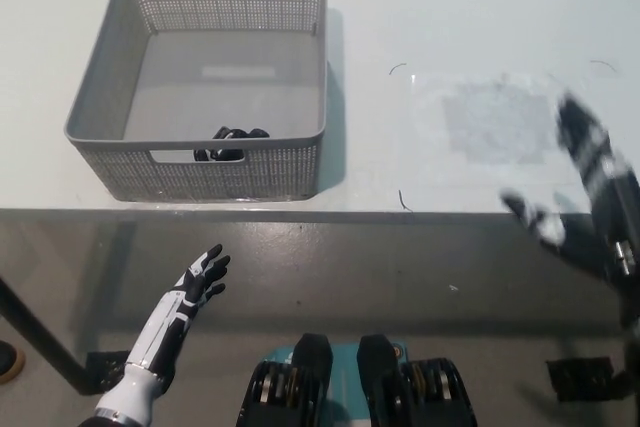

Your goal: Use the right hand to pick up a webcam and put it into a container on the left side

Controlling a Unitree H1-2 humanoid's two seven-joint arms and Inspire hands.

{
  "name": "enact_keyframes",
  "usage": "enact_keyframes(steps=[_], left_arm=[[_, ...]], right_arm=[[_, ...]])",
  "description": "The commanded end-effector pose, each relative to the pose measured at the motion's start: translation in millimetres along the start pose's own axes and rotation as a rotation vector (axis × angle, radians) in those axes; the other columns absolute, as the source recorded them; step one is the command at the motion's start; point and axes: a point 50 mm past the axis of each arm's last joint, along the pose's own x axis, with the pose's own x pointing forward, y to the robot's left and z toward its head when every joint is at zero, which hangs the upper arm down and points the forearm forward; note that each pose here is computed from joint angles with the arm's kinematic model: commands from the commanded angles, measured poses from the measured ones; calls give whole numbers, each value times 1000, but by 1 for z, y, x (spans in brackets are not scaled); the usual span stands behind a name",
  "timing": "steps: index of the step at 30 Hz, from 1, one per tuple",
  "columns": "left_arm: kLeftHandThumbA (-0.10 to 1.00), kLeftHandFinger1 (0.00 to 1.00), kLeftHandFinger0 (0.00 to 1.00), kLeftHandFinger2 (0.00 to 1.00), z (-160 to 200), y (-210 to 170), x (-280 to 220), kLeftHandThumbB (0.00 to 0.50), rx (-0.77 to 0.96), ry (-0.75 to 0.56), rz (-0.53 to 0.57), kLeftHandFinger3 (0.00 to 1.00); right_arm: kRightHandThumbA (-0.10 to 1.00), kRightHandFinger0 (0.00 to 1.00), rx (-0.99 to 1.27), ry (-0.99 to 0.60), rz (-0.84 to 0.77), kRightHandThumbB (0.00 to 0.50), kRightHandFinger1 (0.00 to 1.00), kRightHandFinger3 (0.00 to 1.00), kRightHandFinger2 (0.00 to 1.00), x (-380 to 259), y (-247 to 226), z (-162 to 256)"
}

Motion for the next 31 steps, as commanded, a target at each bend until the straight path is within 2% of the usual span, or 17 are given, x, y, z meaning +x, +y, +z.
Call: enact_keyframes(steps=[1,5,6,10,12,15,20,21,23,26,31], left_arm=[[1000,1000,1000,1000,19,14,9,175,34,-77,-20,1000],[1000,1000,1000,1000,19,12,9,165,30,-77,-21,1000],[1000,1000,1000,1000,19,13,9,160,27,-78,-15,1000],[1000,1000,1000,1000,20,17,8,165,29,-78,-5,1000],[1000,1000,1000,1000,19,16,7,147,25,-79,-2,1000],[1000,1000,1000,1000,19,18,6,148,27,-80,-1,1000],[1000,1000,1000,1000,18,19,7,149,33,-76,7,1000],[1000,1000,1000,1000,17,18,7,152,28,-71,6,1000],[1000,1000,1000,1000,17,18,6,145,28,-71,3,1000],[1000,1000,1000,1000,16,18,3,165,26,-62,7,1000],[1000,1000,1000,1000,16,18,2,156,29,-59,11,1000]], right_arm=[[1000,1000,222,-99,126,288,1000,1000,1000,-26,-4,8],[1000,1000,249,-46,155,275,1000,1000,1000,-36,2,-8],[1000,1000,262,-27,180,243,1000,1000,1000,-37,7,-16],[1000,1000,301,43,199,257,1000,1000,1000,-40,23,-40],[1000,1000,327,102,194,263,1000,1000,1000,-45,30,-56],[1000,1000,329,132,186,230,1000,1000,1000,-46,36,-68],[1000,1000,304,146,198,242,1000,1000,1000,-43,40,-76],[1000,1000,312,155,197,231,1000,1000,1000,-44,40,-78],[1000,1000,309,168,199,245,1000,1000,1000,-46,39,-79],[1000,1000,306,176,200,238,1000,1000,1000,-47,40,-82],[1000,1000,305,183,198,232,1000,1000,1000,-46,40,-83]])
